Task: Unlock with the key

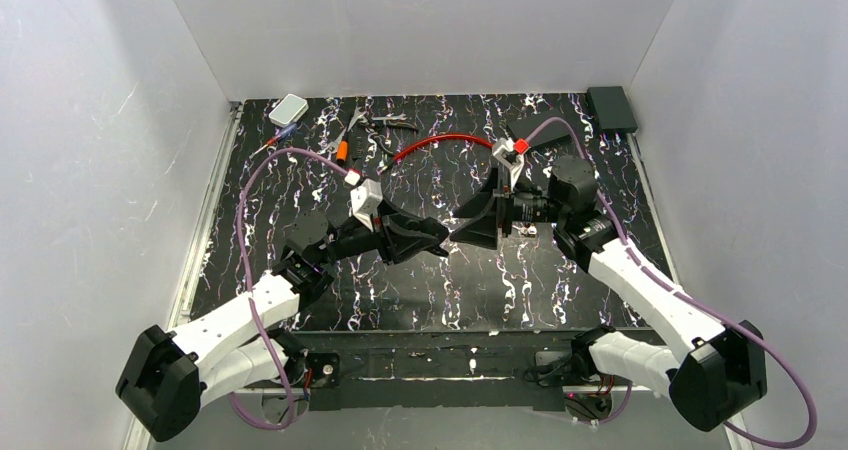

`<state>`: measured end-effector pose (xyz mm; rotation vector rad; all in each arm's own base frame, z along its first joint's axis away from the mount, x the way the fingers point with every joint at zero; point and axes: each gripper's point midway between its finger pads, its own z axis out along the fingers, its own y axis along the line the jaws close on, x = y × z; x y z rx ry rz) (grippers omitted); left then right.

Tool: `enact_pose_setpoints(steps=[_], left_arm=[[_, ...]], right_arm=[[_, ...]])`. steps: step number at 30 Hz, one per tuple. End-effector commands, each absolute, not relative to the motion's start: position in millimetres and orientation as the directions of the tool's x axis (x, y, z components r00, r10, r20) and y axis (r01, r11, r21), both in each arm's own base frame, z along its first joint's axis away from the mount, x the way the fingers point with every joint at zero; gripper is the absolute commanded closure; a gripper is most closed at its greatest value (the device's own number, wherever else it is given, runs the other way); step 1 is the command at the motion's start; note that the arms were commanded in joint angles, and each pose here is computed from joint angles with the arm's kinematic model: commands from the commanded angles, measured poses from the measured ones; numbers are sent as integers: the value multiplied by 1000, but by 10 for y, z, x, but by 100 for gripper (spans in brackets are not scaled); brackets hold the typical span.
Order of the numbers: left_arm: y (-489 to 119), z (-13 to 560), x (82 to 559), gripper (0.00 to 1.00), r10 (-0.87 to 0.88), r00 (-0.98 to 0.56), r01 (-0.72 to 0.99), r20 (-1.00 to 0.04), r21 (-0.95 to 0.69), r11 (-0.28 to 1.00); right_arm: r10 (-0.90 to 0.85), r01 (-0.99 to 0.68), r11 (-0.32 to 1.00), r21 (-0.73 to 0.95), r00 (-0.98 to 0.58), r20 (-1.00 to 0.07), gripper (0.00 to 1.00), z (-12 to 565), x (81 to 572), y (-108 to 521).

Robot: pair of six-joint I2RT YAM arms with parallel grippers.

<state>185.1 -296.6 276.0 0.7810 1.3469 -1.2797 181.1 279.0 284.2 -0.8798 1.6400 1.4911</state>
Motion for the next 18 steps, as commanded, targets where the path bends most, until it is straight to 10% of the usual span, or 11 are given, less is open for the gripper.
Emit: enact_pose_setpoints(steps=[1,18], left_arm=[[-2985,3211,1708,100,-286,-132,980,-949,-169,109],[-3021,3248,1645,100,-291,-176,979,-940,-198,48]], right_arm=[[-28,-919,18,395,-395,-918,17,3072,1786,2847],[-183,-902,-102,420,-398,-899,37,2797,1508,3058]])
